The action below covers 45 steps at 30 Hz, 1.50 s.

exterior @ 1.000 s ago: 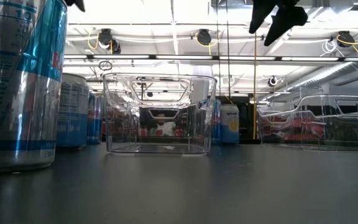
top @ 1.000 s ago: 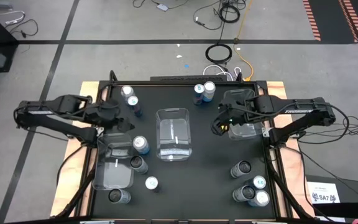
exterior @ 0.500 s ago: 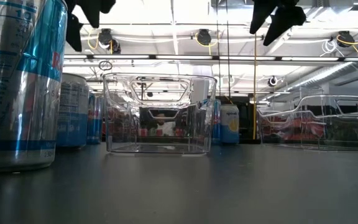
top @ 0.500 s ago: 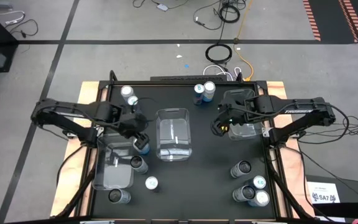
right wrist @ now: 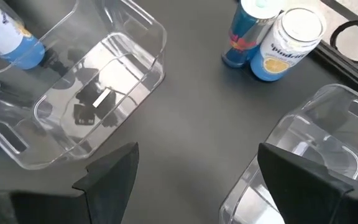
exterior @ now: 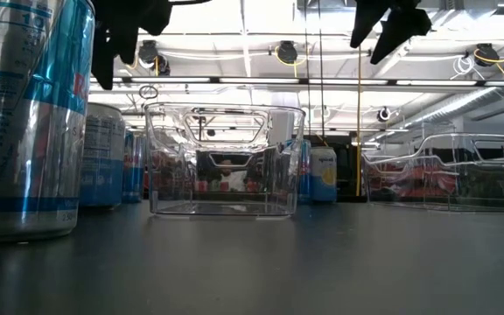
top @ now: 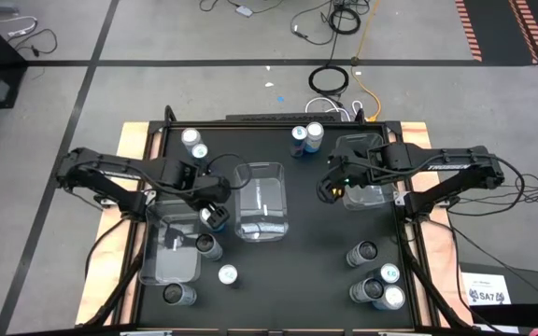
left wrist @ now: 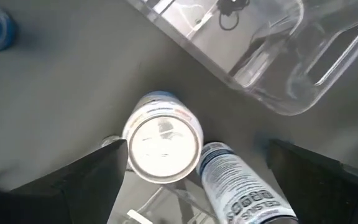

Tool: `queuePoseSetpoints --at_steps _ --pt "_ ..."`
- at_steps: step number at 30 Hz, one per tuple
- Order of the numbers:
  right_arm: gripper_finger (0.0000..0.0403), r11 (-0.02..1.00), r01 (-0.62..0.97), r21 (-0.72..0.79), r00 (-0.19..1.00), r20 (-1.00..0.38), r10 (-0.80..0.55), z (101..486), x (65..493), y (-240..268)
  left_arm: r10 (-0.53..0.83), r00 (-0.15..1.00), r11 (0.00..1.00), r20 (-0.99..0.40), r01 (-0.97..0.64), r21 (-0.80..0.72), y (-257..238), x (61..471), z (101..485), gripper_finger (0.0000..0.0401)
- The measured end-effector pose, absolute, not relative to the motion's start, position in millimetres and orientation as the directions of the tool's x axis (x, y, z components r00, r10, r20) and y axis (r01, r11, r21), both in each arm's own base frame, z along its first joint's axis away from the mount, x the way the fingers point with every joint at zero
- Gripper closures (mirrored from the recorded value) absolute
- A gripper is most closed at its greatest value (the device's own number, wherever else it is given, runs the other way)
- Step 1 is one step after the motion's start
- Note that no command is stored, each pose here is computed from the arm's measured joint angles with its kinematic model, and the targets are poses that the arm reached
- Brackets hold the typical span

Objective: Sort soda cans
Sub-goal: Move the white and blue soda can to the top left of the table

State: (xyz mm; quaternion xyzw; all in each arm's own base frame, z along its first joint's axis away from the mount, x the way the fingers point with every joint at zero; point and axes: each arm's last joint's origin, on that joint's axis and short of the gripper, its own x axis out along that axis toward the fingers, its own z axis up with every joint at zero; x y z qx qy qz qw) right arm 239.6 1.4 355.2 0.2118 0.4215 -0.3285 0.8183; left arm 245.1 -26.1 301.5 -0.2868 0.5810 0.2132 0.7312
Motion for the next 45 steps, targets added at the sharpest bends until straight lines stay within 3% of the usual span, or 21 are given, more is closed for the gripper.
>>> queuePoseSetpoints --at_steps 12,24,34,45 --pt "0.008 0.684 0.725 0.078 0.429 -0.829 -0.359 355 240 1 0.006 0.217 0.821 -0.976 -0.558 -0.119 -27 245 278 0.001" --pt "0.008 0.679 0.73 0.084 0.429 -0.829 -0.359 355 240 1 -0.008 0.143 0.834 -0.99 -0.546 -0.086 -27 237 251 0.001" --pt "0.008 0.666 0.74 0.095 0.429 -0.829 -0.359 355 240 2 -0.048 0.148 0.844 -0.988 -0.522 -0.119 -27 236 232 0.0011" --pt "0.008 0.666 0.74 0.095 0.43 -0.829 -0.359 355 240 1 -0.043 0.155 0.844 -0.987 -0.524 -0.118 -26 237 232 0.0099"
